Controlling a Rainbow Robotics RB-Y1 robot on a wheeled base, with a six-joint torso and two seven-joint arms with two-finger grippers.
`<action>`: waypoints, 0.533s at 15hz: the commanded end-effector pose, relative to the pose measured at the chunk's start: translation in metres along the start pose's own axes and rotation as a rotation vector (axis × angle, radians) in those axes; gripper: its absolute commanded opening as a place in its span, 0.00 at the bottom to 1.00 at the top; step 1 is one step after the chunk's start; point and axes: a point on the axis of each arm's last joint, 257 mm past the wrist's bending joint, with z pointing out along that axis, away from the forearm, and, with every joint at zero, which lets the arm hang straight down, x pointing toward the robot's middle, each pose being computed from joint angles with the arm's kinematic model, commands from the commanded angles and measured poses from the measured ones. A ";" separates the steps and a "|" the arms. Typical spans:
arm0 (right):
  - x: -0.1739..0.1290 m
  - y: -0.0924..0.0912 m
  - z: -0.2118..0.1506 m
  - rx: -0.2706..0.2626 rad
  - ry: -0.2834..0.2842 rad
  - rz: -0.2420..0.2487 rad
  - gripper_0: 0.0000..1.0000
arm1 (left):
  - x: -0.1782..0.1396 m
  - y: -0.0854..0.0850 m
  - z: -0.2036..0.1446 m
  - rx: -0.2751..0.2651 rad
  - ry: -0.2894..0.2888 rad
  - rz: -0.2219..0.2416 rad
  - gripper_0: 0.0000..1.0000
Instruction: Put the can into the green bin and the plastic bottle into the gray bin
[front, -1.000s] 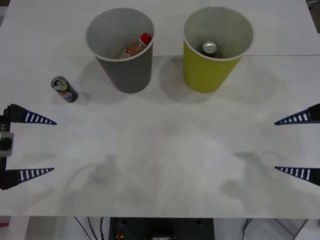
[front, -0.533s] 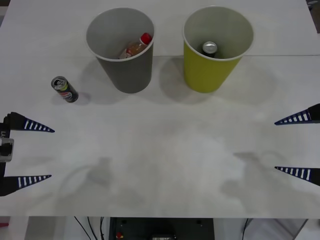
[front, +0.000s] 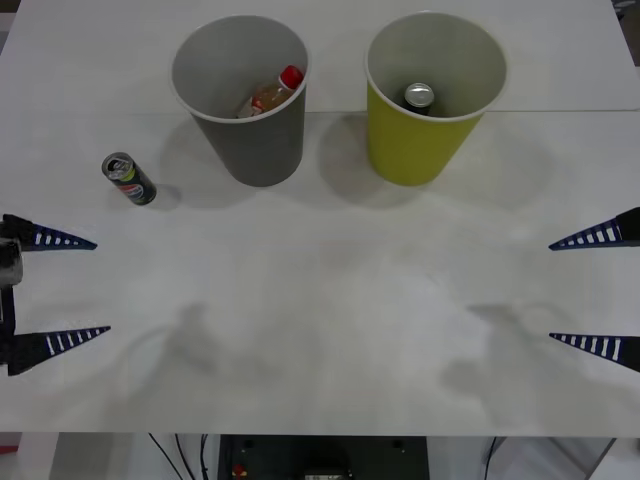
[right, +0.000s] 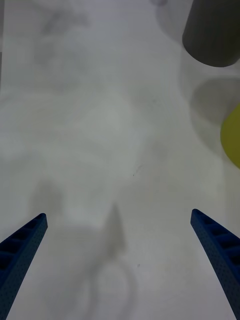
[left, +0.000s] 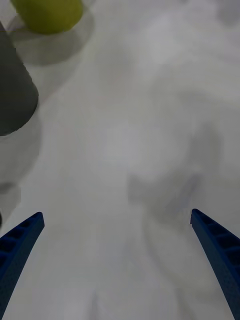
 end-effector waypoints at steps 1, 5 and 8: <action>0.000 0.000 0.000 0.000 0.000 0.000 1.00 | 0.003 0.012 -0.001 -0.093 -0.022 -0.141 1.00; 0.000 0.000 0.000 0.000 0.000 0.000 1.00 | 0.001 0.025 0.001 -0.247 -0.064 -0.311 1.00; 0.000 0.000 0.000 0.000 0.000 0.000 1.00 | 0.001 0.033 0.010 -0.380 -0.087 -0.372 1.00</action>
